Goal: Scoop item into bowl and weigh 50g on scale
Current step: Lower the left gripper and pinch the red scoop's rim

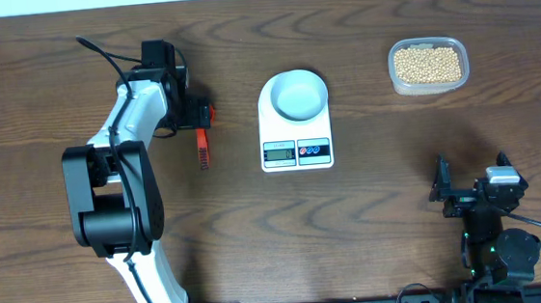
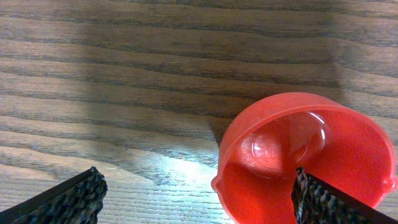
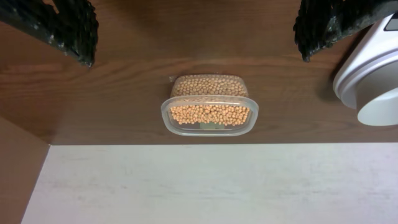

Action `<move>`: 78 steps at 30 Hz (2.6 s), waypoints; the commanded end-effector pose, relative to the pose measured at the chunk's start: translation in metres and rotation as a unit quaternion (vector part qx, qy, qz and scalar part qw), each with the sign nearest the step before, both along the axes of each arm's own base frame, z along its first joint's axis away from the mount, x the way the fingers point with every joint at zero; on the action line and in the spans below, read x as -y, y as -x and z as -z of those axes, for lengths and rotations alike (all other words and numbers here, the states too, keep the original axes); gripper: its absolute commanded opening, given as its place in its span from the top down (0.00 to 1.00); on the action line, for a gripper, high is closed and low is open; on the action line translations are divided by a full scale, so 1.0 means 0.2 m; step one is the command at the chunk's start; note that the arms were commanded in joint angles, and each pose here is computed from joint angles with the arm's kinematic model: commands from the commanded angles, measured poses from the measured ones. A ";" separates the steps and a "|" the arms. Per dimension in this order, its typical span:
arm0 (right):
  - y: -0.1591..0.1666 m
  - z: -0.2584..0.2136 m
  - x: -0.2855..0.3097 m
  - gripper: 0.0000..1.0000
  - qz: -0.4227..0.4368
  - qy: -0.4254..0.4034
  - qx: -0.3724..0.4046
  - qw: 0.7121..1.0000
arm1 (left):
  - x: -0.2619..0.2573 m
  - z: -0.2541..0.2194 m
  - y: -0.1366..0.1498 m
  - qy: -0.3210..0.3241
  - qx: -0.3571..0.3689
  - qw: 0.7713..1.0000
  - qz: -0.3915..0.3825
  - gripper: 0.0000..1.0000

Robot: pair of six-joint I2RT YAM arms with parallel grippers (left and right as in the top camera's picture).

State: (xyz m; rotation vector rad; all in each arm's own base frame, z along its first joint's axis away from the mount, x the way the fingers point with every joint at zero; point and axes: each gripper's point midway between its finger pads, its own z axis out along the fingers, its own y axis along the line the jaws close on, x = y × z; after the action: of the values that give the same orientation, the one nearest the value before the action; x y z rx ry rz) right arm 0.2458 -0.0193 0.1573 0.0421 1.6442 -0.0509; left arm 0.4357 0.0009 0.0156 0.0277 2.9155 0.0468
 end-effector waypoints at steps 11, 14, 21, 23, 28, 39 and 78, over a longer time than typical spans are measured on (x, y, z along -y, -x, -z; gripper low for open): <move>0.00 0.01 0.00 0.01 0.002 0.006 -0.003 1.000 | -0.01 0.00 -0.02 -0.003 0.002 1.000 0.001 0.02; 0.00 0.01 0.00 0.01 0.002 0.006 -0.003 1.000 | -0.01 0.00 -0.02 -0.004 0.002 1.000 0.001 0.02; 0.00 0.01 0.00 0.01 0.002 0.006 -0.003 1.000 | -0.01 0.00 -0.02 -0.003 0.004 1.000 0.001 0.02; 0.00 0.01 0.00 0.01 0.002 0.006 -0.003 1.000 | -0.01 0.00 -0.02 -0.003 0.004 1.000 0.001 0.02; 0.00 0.01 0.00 0.01 0.002 0.006 -0.003 1.000 | -0.01 0.00 -0.02 -0.003 0.004 1.000 0.001 0.20; 0.00 0.01 0.00 0.01 0.002 0.006 -0.003 1.000 | -0.01 0.00 -0.02 -0.003 0.004 1.000 0.001 0.55; 0.00 0.01 0.00 0.01 0.002 0.006 -0.003 1.000 | -0.01 0.00 -0.02 -0.003 0.005 1.000 0.001 0.92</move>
State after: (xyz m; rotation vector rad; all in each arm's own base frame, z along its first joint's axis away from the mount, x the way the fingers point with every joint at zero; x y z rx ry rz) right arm 0.2458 -0.0193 0.1573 0.0425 1.6442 -0.0506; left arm 0.4370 0.0009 0.0159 0.0326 2.9102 0.0473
